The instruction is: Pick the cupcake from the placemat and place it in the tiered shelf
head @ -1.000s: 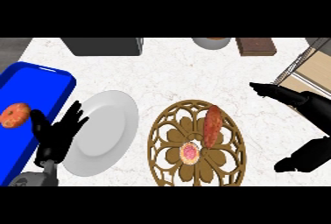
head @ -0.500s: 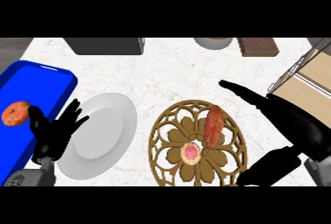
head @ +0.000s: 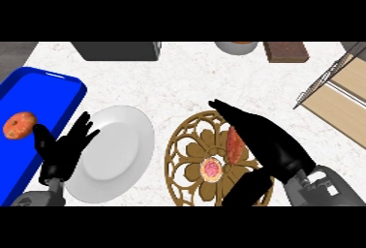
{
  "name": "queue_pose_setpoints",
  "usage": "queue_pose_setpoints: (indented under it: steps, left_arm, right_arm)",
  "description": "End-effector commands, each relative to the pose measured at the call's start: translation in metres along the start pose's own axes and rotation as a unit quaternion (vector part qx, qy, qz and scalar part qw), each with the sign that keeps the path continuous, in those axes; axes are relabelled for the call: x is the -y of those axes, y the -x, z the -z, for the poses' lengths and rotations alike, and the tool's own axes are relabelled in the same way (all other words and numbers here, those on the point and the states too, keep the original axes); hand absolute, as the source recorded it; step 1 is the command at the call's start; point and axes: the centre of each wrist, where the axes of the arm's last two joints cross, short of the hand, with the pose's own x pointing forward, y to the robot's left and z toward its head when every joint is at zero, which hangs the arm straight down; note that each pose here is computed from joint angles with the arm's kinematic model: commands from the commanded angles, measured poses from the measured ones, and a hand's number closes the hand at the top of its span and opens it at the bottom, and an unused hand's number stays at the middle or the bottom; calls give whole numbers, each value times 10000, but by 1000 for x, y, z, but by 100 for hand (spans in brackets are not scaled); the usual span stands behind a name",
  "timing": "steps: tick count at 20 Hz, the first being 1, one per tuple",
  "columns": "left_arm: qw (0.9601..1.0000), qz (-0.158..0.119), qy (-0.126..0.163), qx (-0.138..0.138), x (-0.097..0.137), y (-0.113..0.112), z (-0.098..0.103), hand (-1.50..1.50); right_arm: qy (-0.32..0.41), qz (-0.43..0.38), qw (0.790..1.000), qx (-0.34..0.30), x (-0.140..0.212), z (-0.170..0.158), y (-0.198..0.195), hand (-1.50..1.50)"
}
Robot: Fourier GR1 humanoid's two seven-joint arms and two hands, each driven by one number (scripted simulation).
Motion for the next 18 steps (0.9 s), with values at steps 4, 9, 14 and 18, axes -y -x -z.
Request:
queue_pose_setpoints:
  steps: [4, 9, 14, 18]
  left_arm:
    - [9991, 29, -173, -386, -12, 4, -2, 0]
    - [9992, 30, -69, -400, -10, 24, 3, 0]
    - [9990, 5, -30, -444, 8, 11, -3, 0]
    - [9991, 13, -115, -414, 10, 12, 7, 0]
  right_arm:
    - [-295, -558, 9966, -529, -36, 4, -5, -150]
    - [-60, -544, 9953, -799, -40, 1, -6, -150]
    - [68, -685, 9938, -876, -43, 7, 13, -150]
    - [136, -705, 9937, -864, -62, 6, -3, -150]
